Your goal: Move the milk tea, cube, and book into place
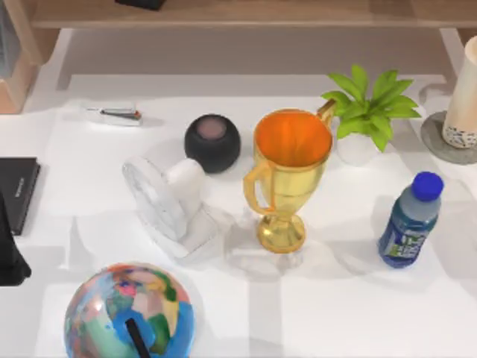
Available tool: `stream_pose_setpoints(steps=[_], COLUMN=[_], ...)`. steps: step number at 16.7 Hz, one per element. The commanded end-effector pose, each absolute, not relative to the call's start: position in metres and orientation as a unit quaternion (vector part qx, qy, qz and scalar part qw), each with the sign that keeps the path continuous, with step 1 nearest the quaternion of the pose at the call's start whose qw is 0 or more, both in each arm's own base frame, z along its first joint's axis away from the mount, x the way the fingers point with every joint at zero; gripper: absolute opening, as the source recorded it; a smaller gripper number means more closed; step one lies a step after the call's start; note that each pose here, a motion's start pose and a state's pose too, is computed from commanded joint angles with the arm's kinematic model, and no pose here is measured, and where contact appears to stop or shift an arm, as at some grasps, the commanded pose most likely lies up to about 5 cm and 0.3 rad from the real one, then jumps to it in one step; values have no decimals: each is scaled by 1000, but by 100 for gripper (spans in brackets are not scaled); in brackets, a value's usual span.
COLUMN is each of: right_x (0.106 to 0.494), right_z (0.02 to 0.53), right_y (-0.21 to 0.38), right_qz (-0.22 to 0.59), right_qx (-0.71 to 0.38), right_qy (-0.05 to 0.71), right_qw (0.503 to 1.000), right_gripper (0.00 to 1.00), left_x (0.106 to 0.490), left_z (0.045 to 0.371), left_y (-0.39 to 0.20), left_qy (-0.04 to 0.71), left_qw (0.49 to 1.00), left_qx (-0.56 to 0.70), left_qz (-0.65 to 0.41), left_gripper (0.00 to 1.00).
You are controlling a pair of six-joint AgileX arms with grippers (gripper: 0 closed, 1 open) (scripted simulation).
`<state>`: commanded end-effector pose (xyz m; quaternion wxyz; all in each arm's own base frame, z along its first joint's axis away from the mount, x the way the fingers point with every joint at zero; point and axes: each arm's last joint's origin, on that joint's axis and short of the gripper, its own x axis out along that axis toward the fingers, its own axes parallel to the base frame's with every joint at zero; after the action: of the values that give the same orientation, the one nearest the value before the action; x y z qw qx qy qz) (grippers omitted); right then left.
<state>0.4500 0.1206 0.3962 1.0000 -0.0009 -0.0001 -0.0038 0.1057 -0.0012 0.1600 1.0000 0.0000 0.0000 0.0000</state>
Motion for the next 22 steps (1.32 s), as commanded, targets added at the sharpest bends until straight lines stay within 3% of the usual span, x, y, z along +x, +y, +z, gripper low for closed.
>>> stream_pose_setpoints(steps=[12,22], right_x=[450,449], right_z=[396,396], right_y=[121,121], right_qz=[-4,-3], right_qx=[-1,-1], right_qy=[0,0], right_qw=[1000,1000], right_gripper=[98,100], left_x=[106,106], left_z=[160,160], left_y=[-1,-1], left_qy=[0,0], left_qw=[1000,1000], left_qx=[0,0], left_qz=[0,0], left_gripper=[100,100])
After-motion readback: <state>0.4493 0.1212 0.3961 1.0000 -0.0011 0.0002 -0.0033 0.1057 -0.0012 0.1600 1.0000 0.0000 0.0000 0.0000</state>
